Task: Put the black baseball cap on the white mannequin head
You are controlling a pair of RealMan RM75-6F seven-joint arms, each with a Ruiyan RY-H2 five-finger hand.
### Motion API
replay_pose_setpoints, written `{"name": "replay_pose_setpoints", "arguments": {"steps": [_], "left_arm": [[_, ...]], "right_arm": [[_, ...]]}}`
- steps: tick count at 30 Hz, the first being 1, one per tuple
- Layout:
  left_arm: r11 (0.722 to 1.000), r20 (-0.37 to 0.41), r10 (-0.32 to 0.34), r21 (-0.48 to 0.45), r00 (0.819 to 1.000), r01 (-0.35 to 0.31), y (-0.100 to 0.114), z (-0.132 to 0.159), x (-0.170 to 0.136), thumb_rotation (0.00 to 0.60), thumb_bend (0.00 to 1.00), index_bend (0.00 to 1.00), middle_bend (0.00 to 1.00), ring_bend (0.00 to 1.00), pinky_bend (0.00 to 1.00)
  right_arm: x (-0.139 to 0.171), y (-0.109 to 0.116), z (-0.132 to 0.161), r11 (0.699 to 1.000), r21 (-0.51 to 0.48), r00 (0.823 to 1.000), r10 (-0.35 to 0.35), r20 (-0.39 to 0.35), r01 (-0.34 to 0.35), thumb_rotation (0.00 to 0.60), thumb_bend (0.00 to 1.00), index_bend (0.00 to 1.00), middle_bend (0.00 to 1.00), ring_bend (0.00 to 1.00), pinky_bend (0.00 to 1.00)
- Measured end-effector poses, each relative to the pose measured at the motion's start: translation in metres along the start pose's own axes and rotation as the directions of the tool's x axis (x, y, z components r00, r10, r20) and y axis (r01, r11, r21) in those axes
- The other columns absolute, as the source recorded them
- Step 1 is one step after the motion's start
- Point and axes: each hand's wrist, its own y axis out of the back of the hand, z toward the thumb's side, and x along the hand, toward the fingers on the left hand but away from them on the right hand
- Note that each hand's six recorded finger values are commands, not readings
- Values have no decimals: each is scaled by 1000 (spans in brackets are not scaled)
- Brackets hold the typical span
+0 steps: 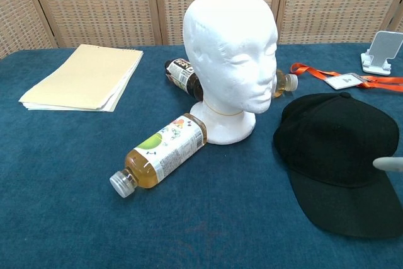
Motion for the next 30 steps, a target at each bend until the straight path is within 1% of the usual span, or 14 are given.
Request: {"name": "replay_pose_setpoints", "arguments": {"steps": [7,9,11,13,15,18,24,30], "left_arm": [[1000,-11,4,0,1000,-4,0,-2,1,600,0,0,0,0,0],[1000,-12,1,1,1000,-1,-1,-2,2,600,0,0,0,0,0],[1000,-13,-3,4,1000,3,-2,-2,3,600,0,0,0,0,0],[1000,-15,-5,6,1000,5,-2,-3,3,600,0,0,0,0,0],[1000,-18,-5,6,1000,5,-3,-3,3,600,0,0,0,0,0],[1000,-22,-5,7,1000,6,-3,-4,4,600,0,0,0,0,0],[1000,-22,-12,12,1000,13,-5,-4,6,600,0,0,0,0,0],[1000,-28,-8,9,1000,8,-4,-5,6,600,0,0,0,0,0]], "right_arm": [[-20,-6,13,999,29,997,-22,-69,24,600,4,105,917,1000,1000],[-24,-7,18,999,40,996,-21,-86,24,600,38,128,918,1000,1000],[-29,-9,23,998,55,994,-16,-107,22,600,111,157,918,1000,1000],[-35,-10,28,998,66,992,-10,-123,19,600,137,178,918,1000,1000],[-42,-10,33,997,80,990,-11,-138,22,600,139,185,918,1000,1000],[-52,-11,36,996,83,990,-10,-139,22,600,147,188,918,1000,1000],[-68,-11,44,994,102,991,-17,-133,31,600,196,199,921,1000,1000],[-79,-19,44,992,122,994,-13,-110,26,600,213,213,923,1000,1000]]}}
